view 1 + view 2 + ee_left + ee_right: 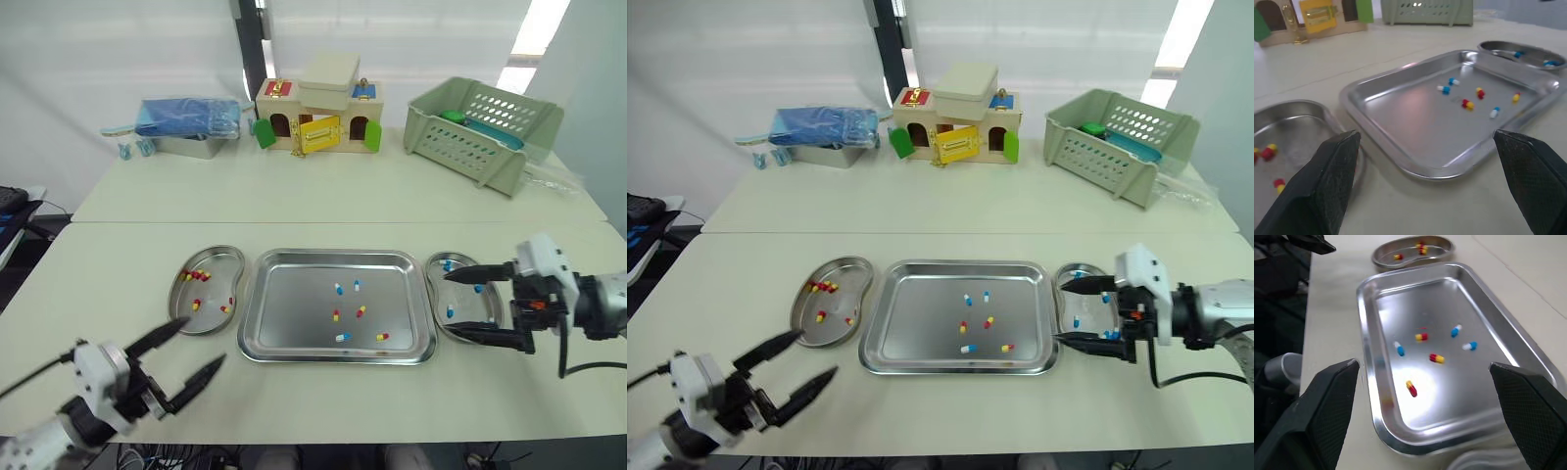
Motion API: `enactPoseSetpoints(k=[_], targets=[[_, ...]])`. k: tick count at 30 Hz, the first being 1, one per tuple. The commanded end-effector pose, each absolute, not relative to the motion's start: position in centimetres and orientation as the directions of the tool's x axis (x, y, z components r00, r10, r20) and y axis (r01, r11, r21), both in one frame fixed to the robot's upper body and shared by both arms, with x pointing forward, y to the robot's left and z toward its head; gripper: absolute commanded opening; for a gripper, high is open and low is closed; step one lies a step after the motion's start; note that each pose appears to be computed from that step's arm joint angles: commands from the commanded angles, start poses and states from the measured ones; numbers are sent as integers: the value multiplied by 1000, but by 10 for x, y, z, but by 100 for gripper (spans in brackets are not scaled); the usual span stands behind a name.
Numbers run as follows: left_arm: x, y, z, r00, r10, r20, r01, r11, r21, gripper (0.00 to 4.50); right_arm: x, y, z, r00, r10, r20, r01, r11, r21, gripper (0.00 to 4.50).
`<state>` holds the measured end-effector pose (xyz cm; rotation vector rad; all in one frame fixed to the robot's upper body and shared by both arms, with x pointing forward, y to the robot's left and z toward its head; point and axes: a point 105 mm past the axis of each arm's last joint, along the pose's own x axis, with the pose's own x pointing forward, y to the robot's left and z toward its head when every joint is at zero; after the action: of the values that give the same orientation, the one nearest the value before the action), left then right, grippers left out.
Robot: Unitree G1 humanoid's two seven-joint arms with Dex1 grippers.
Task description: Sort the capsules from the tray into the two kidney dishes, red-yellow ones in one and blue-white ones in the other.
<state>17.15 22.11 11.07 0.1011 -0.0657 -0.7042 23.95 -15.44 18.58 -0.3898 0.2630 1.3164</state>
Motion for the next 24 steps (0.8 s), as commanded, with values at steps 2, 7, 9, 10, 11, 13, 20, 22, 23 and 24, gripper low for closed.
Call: enactPoseSetpoints(k=[2,7,9,10,11,13,20,22,23,24], targets=[[152,204,105,715,-692,102,665,718,205,448,243,-126,180,179,864,-470,-981,120,-153,450],[136,187,91,651,-747,136,708,662,246,448,265,-98,162,182,799,-574,-970,52,-236,450],[133,182,91,635,-753,171,707,656,265,448,272,-85,157,176,787,-591,-965,19,-262,450],[132,181,91,632,-753,183,704,657,269,448,274,-79,155,173,784,-596,-963,7,-270,450],[132,180,90,631,-753,188,703,657,272,448,276,-76,154,171,782,-599,-962,0,-274,450],[131,179,88,631,-753,186,705,657,267,450,280,-64,151,170,781,-601,-955,-19,-295,431],[130,173,84,640,-744,193,700,668,253,450,276,-51,128,115,744,-658,-952,-106,-286,299],[129,170,84,636,-746,195,704,665,247,450,274,-47,123,100,738,-667,-952,-124,-280,299],[128,169,84,635,-748,196,706,664,245,450,273,-45,121,96,737,-669,-952,-128,-278,299],[127,168,84,634,-748,197,707,663,245,450,273,-44,120,94,736,-670,-952,-130,-276,299]])
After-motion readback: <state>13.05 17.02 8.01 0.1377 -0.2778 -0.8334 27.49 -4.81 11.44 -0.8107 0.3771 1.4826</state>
